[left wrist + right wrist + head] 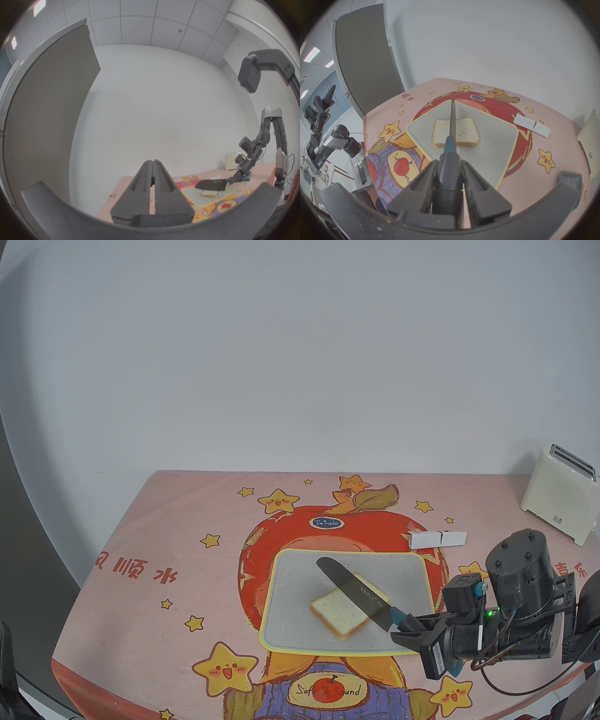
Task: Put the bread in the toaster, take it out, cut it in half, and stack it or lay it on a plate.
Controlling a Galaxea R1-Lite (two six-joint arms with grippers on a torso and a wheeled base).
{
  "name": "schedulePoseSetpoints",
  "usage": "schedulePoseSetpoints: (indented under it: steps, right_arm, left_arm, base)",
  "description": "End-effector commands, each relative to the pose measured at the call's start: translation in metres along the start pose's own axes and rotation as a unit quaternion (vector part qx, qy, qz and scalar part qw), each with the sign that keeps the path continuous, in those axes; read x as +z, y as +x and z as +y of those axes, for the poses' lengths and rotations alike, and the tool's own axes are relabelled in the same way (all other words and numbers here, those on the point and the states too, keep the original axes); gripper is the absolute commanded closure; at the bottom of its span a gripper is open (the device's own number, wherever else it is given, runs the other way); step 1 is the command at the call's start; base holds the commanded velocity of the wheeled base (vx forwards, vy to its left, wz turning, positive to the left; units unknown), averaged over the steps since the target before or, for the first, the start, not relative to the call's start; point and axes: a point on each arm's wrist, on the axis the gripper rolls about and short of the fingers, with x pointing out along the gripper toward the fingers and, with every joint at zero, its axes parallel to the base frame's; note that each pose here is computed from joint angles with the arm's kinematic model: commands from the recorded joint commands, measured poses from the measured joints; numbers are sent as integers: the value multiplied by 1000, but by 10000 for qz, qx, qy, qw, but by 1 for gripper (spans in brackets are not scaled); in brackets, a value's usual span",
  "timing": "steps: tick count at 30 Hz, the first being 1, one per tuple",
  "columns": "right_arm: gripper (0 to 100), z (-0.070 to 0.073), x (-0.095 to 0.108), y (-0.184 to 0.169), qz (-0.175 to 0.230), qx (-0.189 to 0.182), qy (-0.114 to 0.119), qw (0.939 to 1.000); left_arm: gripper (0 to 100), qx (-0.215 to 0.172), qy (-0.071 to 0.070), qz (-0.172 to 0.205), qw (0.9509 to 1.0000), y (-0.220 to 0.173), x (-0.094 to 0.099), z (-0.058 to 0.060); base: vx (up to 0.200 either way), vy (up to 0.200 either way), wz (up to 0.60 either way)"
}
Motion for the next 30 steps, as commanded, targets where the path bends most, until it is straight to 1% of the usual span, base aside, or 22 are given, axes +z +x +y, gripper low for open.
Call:
schedulePoseSetpoints:
  steps: [1,2,3,4,5,6,7,8,11,12,14,18,19,20,21,23,24,25,26,27,29,30]
  right_arm:
    - [100,0,0,-1,-7,1,0,10000]
    - [100,0,0,-1,-13,10,0,10000]
    - [100,0,0,-1,-13,10,0,10000]
    - [100,0,0,-1,-13,10,0,10000]
    - [100,0,0,-1,-7,1,0,10000]
    - [100,0,0,-1,-14,3,0,10000]
    - [100,0,0,-1,-22,4,1,10000]
    - [100,0,0,-1,-21,10,-4,10000]
    - [100,0,0,-1,-22,4,1,10000]
    - [100,0,0,-2,-29,5,2,10000]
    - [100,0,0,-2,-29,0,7,10000]
    - [100,-1,0,-1,-23,-19,22,10000]
    - [100,-1,0,-1,-23,-19,14,10000]
    - [100,-1,0,-1,-23,-19,14,10000]
    - [100,-1,0,-1,-23,-19,22,10000]
    - [100,-1,0,0,-8,-15,15,10000]
    - [100,-1,0,0,-8,-15,15,10000]
    - [100,-1,-1,0,8,-12,8,10000]
    - [100,0,0,0,1,0,-1,10000]
    - [100,0,0,0,1,0,-1,10000]
    - [100,0,0,-1,-22,4,-6,10000]
    - [100,0,0,0,-14,-3,6,10000]
  left_arm:
    - [100,-54,-112,-619,9980,-3,14,-2]
    - [100,-88,-105,-872,9961,-4,25,-4]
    - [100,-108,-123,-1133,9934,-1,45,-6]
    - [100,-114,-148,-1185,9928,2,53,-7]
    - [100,-138,-182,-1250,9919,14,74,-7]
    - [100,-150,-198,-1196,9925,23,82,-7]
    - [100,-159,-208,-1127,9933,29,84,-6]
    - [100,-169,-219,-983,9948,36,84,-5]
    - [100,-169,-219,-983,9948,36,84,-5]
    - [100,-430,-16,-243,9988,67,76,0]
    - [100,-626,43,57,9980,85,74,2]
    - [100,-792,72,309,9963,115,76,5]
    - [100,-888,76,427,9951,128,76,7]
    - [100,-902,74,435,9949,130,76,7]
    - [100,-1066,53,644,9922,145,71,9]
    - [100,-1220,38,890,9885,160,65,12]
    - [100,-1226,36,919,9882,161,64,12]
    - [100,-1344,29,1064,9852,170,59,13]
    - [100,-1584,20,1225,9797,181,53,13]
    - [100,-1702,14,1285,9770,185,51,13]
    - [100,-2325,-18,1447,9618,198,42,6]
    - [100,-2576,-74,1511,9543,204,38,1]
  base:
    - [0,0,0]
    - [0,0,0]
    - [0,0,0]
    - [0,0,0]
    - [0,0,0]
    - [0,0,0]
    - [0,0,0]
    - [0,0,0]
    - [0,0,0]
    - [0,0,0]
    - [0,0,0]
    - [0,0,0]
    - [0,0,0]
    - [0,0,0]
    - [0,0,0]
    - [0,0,0]
    - [0,0,0]
    - [0,0,0]
    - [0,0,0]
    - [0,0,0]
    - [0,0,0]
    - [0,0,0]
